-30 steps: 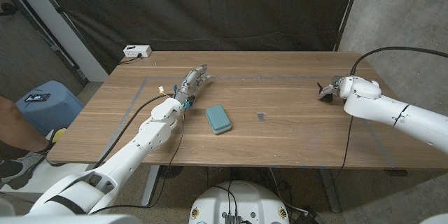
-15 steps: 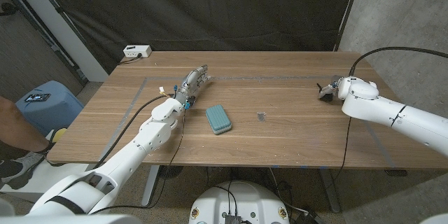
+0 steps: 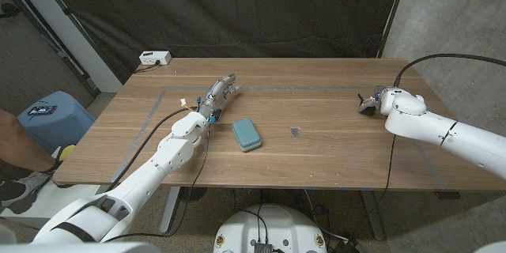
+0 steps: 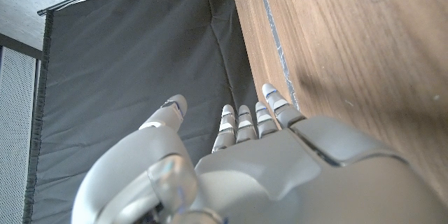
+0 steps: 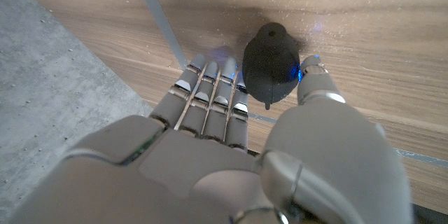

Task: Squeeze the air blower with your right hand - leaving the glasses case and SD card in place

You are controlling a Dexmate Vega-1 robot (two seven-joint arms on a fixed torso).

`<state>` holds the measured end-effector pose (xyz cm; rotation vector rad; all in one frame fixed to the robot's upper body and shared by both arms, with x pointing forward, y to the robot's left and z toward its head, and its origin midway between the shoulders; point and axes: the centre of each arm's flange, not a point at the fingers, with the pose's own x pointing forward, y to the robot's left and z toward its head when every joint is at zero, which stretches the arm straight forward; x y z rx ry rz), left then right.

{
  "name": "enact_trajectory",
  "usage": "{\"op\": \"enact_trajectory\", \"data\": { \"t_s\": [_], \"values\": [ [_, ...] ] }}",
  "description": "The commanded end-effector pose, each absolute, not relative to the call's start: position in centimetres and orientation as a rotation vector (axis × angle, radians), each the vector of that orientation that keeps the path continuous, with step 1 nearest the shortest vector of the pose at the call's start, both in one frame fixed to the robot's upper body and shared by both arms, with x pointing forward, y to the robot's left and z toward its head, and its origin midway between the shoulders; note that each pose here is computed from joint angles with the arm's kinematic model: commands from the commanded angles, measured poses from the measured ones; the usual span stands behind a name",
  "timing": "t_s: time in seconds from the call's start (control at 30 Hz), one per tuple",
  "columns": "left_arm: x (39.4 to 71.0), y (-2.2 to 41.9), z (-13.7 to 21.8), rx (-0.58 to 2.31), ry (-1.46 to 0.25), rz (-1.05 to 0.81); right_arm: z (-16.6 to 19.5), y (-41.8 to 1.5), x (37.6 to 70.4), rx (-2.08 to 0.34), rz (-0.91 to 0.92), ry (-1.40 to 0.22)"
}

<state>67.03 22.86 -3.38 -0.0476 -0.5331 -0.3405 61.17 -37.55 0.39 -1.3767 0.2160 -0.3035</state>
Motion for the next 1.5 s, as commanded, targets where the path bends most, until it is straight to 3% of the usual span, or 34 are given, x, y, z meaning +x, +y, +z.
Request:
{"op": "enact_trajectory", "data": {
  "t_s": [0.03, 1.5],
  "values": [
    [67.3, 22.7, -3.1, -0.044, -0.535, -0.35, 0.7, -37.5, 60.9, -1.374, -0.335, 0.199],
    [66.6, 22.6, -3.3, -0.049, -0.546, -0.336, 1.9, -36.5, 59.5, -1.331, -0.339, 0.12]
  ]
}}
